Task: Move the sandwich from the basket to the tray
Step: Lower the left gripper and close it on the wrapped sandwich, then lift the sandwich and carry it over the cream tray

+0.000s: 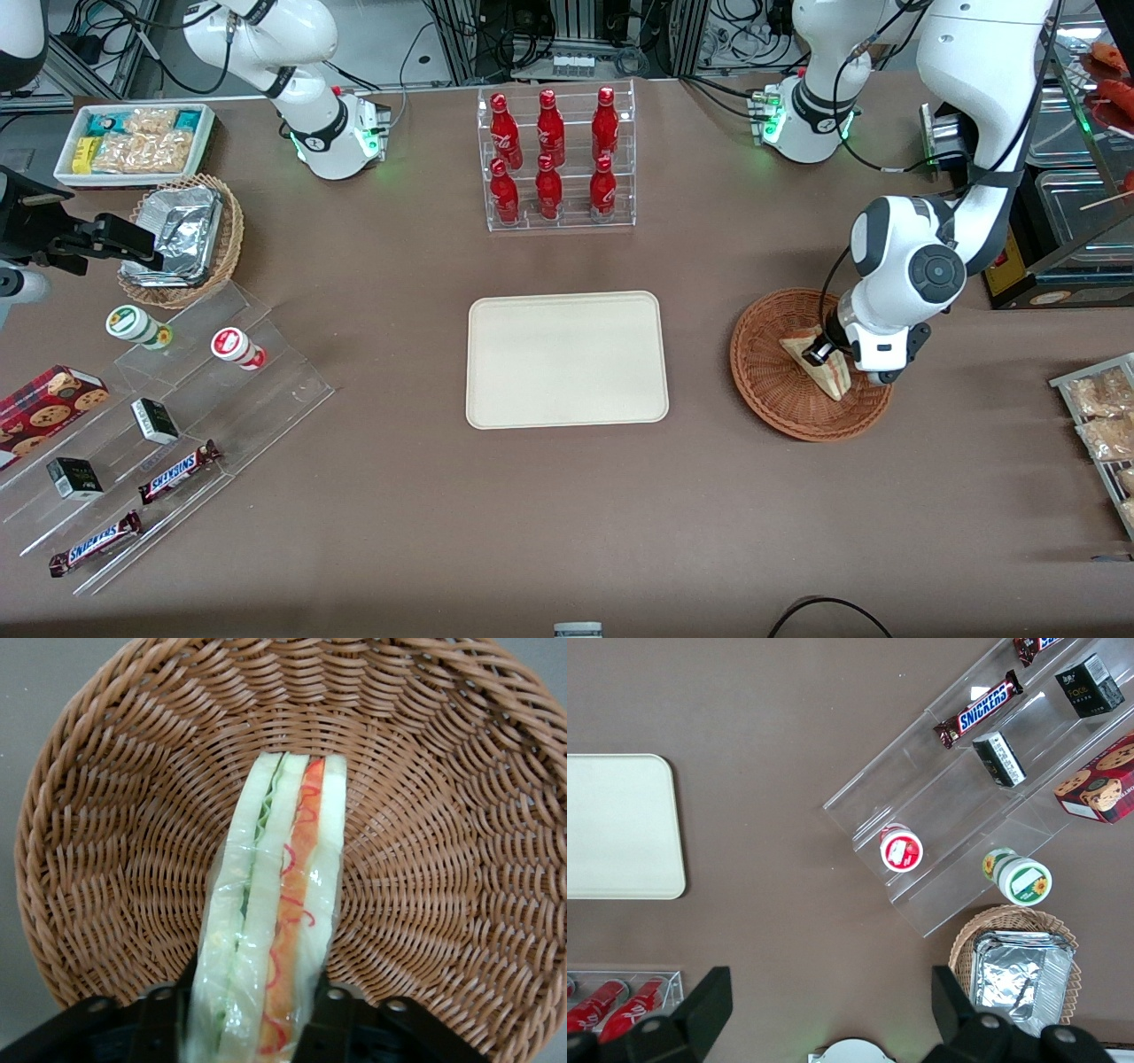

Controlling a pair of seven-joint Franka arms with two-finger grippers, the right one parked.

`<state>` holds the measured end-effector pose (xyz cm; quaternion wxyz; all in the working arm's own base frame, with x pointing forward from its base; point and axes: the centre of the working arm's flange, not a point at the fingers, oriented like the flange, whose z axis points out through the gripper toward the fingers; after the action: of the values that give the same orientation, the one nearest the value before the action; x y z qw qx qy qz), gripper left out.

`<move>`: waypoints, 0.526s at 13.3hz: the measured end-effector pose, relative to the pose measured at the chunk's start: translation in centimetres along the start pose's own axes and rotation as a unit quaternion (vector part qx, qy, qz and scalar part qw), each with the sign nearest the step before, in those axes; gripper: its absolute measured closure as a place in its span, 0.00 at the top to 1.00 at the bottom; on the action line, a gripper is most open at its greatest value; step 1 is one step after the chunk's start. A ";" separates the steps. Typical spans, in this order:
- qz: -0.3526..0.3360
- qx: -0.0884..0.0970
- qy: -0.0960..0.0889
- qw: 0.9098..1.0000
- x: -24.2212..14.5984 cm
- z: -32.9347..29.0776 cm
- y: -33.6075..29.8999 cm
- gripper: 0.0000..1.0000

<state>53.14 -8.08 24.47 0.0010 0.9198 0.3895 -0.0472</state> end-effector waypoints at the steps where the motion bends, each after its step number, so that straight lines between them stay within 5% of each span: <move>1: 0.002 0.000 0.000 1.000 0.0 0.0 0.0 0.37; 7: 0.053 0.033 -0.032 0.998 1.1 -7.1 3.3 0.17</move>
<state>56.90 -9.29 31.32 -0.0145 0.9365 0.3386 -0.0896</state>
